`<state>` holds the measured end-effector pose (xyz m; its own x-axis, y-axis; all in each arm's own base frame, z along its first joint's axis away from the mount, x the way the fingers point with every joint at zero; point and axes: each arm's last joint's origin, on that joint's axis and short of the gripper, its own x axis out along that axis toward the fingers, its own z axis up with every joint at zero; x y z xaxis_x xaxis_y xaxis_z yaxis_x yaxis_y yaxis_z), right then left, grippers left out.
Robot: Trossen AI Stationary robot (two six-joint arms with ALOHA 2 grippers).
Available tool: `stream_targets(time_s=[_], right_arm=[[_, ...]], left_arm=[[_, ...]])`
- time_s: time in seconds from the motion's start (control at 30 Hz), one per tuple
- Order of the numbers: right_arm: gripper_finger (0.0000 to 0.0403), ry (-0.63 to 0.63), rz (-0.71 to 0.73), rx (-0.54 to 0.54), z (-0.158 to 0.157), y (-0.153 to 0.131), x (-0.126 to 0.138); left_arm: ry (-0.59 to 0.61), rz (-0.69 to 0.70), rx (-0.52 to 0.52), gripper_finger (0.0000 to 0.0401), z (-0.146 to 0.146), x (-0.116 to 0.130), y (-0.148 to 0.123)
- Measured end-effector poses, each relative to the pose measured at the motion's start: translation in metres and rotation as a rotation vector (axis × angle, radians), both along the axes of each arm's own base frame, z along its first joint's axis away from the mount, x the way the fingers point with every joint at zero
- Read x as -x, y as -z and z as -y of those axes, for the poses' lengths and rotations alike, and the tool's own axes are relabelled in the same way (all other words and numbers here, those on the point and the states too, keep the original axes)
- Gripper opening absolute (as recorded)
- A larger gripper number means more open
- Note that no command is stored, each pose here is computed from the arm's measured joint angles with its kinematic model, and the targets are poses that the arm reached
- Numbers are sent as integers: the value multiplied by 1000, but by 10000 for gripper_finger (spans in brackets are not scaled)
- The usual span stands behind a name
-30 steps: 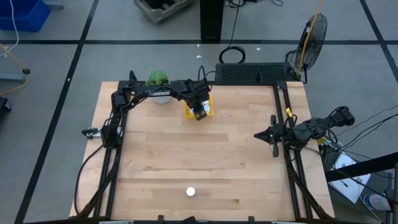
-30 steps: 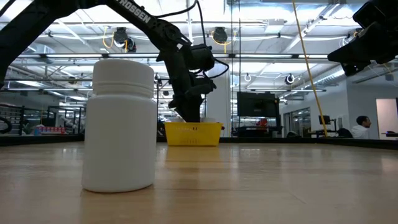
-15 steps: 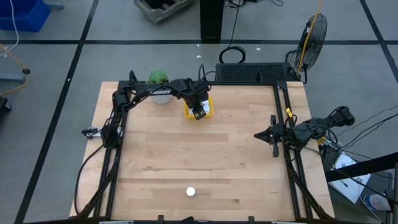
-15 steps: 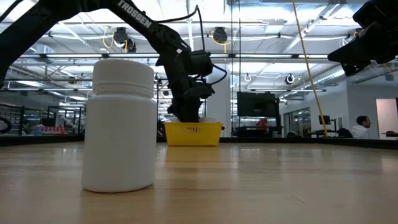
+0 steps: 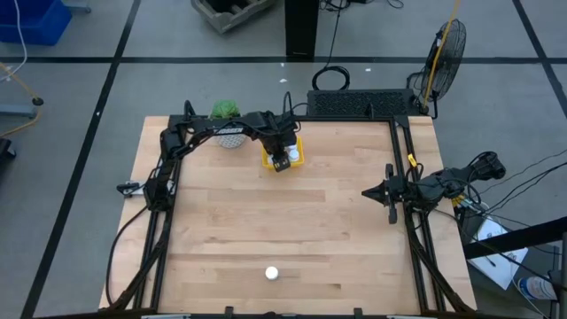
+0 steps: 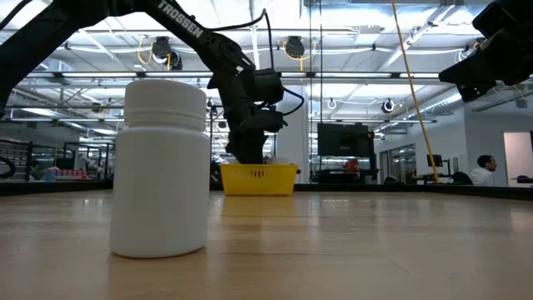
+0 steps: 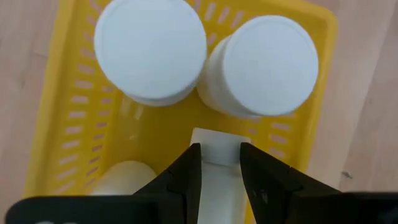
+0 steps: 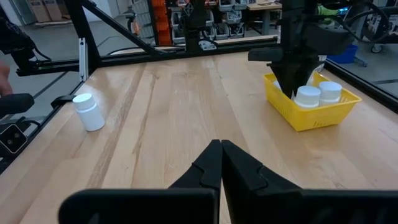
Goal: Pick and place pill bottles into a basket
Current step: Put the top white pill bottle into the yellow basket
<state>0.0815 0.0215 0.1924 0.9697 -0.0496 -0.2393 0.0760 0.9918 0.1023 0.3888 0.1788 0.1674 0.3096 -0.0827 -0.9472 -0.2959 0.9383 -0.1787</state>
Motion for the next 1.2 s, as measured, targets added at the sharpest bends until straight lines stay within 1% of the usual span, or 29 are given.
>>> stream_targets(time_s=[0.17, 0.3, 0.37, 0.47, 0.63, 0.87, 0.93, 1.07, 1.2], right_arm=[[0, 0, 0, 0, 0, 0, 0], [0, 0, 0, 0, 0, 0, 0], [0, 0, 0, 0, 0, 0, 0], [0, 0, 0, 0, 0, 0, 0], [0, -1, 0, 0, 0, 0, 0], [0, -1, 0, 0, 0, 0, 0], [0, -1, 0, 0, 0, 0, 0], [0, -1, 0, 0, 0, 0, 0], [0, -1, 0, 0, 0, 0, 0]], left_arm=[[52, 4, 6, 113, 1, 0, 1], [96, 46, 79, 113, 4, 0, 0], [108, 61, 89, 113, 3, 1, -1], [94, 48, 100, 113, 3, 2, 0], [129, 45, 91, 113, 3, 3, -1], [209, 32, 140, 114, 8, 7, 0], [221, 37, 146, 121, 9, 6, 0], [227, 35, 143, 150, 10, 6, 0], [232, 14, 99, 178, 10, 6, 0]])
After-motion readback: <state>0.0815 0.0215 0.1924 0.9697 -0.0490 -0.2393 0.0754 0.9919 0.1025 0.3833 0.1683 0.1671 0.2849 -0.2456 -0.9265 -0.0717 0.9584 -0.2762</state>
